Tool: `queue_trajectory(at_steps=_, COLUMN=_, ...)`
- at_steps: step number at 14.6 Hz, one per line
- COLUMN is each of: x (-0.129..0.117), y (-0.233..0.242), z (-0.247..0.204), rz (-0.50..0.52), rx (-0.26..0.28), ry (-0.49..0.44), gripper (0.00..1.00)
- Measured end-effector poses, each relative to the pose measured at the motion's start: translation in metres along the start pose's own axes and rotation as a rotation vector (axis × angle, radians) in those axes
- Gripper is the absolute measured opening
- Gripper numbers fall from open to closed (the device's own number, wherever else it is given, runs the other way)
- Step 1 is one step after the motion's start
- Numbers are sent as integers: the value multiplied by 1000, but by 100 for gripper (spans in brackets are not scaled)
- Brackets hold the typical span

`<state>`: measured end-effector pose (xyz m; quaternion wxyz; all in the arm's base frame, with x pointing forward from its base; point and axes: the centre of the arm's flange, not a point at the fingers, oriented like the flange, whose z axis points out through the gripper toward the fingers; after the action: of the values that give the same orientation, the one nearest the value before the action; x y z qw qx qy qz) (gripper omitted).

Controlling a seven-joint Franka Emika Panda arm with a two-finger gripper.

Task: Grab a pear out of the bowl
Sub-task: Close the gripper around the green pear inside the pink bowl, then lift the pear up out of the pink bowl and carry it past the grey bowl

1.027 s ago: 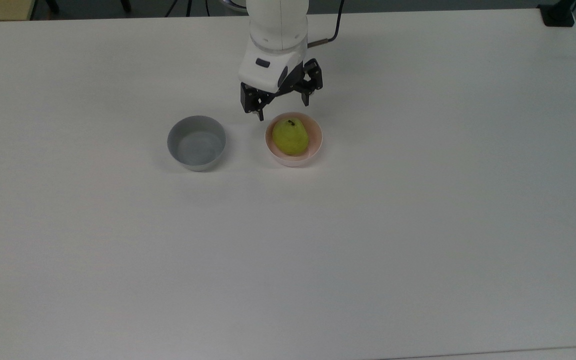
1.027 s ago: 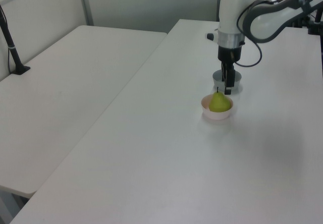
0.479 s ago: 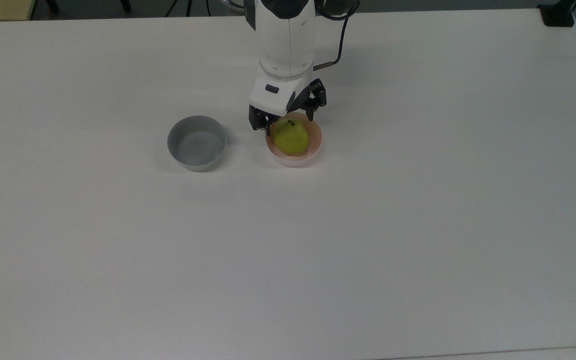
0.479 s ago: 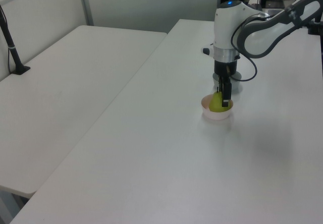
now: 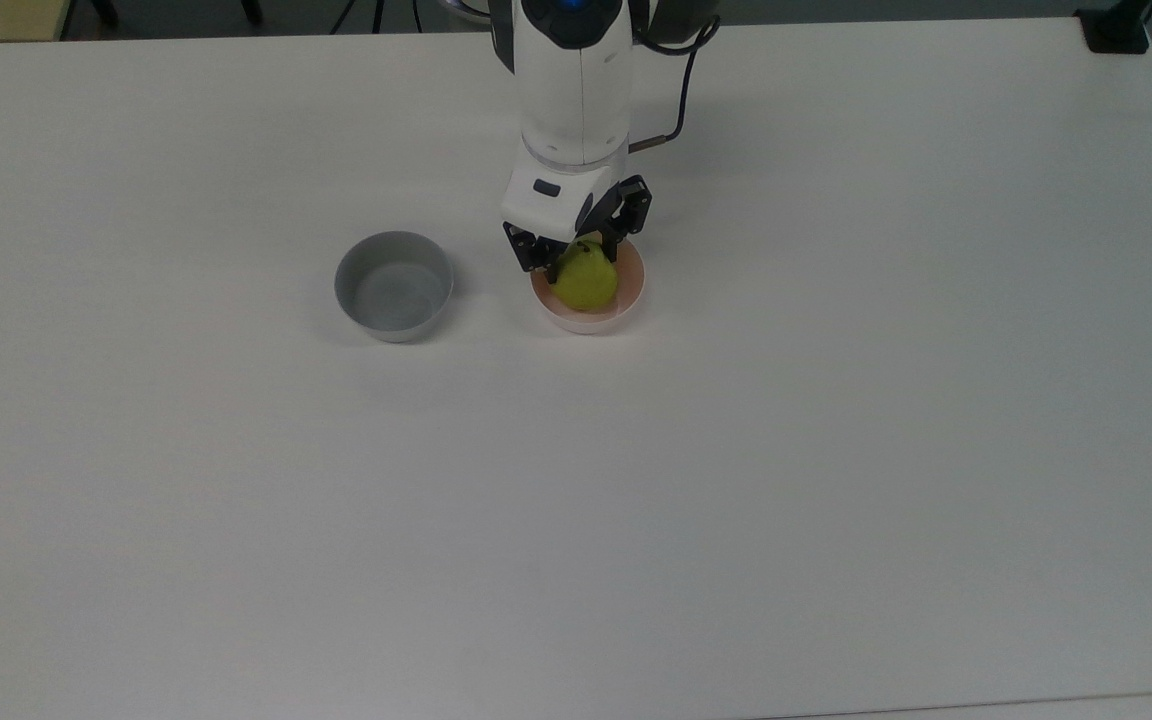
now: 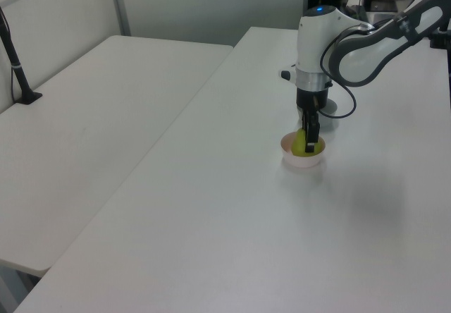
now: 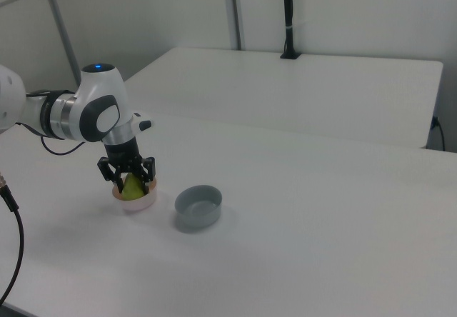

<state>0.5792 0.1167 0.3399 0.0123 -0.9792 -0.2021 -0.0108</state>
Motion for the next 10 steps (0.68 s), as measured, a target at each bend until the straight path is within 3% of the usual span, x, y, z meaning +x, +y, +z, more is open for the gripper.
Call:
queue_trajectory(at_steps=6, x=3, y=2, z=-10, rz=3, rx=-4, ry=17, gripper=66)
queue_trajectory(at_steps=10, x=9, y=11, z=-63, rz=18, rx=-3, ry=18, gripper=66)
